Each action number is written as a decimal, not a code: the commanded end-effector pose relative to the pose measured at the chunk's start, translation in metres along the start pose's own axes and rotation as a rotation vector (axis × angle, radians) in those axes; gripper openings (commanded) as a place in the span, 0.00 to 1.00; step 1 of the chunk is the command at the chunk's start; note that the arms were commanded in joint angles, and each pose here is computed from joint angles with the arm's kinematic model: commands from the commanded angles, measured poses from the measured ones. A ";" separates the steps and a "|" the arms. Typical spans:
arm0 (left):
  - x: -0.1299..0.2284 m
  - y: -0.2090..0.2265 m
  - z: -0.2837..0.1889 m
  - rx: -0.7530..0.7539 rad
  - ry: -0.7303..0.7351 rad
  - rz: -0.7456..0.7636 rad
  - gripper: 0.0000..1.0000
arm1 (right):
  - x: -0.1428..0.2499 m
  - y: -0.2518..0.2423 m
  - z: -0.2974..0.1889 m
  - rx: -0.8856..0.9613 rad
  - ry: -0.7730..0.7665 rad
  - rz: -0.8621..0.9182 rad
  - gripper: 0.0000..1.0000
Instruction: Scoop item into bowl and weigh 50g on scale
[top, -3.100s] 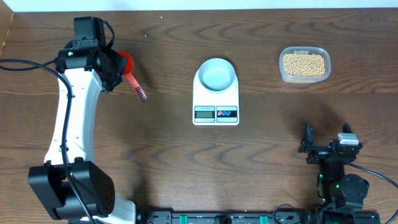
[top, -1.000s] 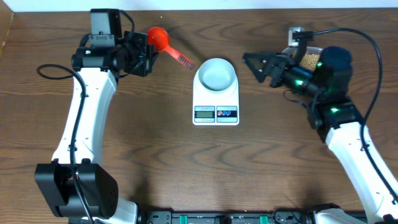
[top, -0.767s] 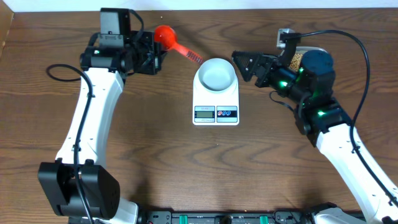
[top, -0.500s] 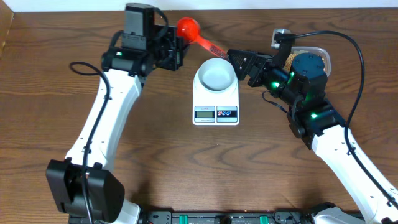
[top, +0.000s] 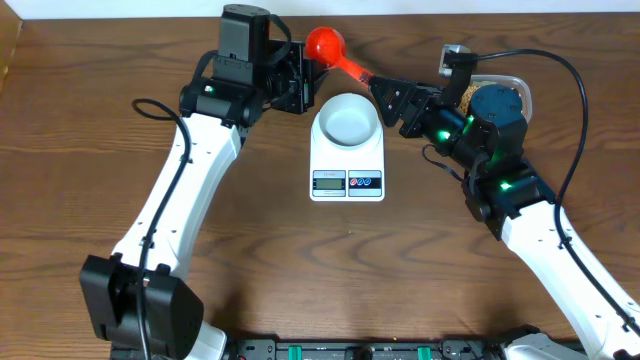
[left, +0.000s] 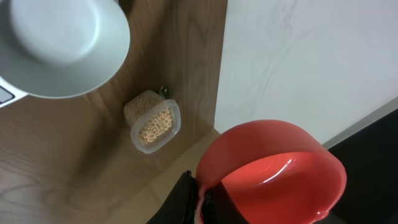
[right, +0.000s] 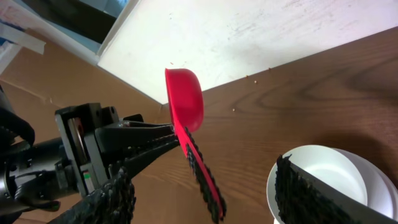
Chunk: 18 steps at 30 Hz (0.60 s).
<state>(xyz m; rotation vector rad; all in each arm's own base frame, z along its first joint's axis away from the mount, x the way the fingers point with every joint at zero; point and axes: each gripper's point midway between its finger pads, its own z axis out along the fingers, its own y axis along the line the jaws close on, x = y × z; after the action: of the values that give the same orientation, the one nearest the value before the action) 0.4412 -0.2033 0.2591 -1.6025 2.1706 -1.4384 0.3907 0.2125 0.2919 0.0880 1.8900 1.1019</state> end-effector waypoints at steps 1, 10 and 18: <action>0.017 -0.004 -0.004 0.012 0.043 0.012 0.07 | -0.005 0.007 0.001 -0.010 -0.014 -0.007 0.72; 0.028 0.000 -0.001 -0.001 0.061 0.000 0.07 | -0.003 0.009 0.001 -0.023 -0.001 -0.008 0.57; 0.028 0.000 -0.001 -0.001 0.061 0.000 0.07 | -0.001 0.012 0.001 -0.039 0.014 -0.017 0.53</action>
<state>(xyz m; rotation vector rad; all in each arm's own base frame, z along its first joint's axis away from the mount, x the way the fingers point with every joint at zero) 0.4302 -0.2245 0.2601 -1.5934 2.2196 -1.4730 0.3893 0.2141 0.2921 0.0809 1.8923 1.1141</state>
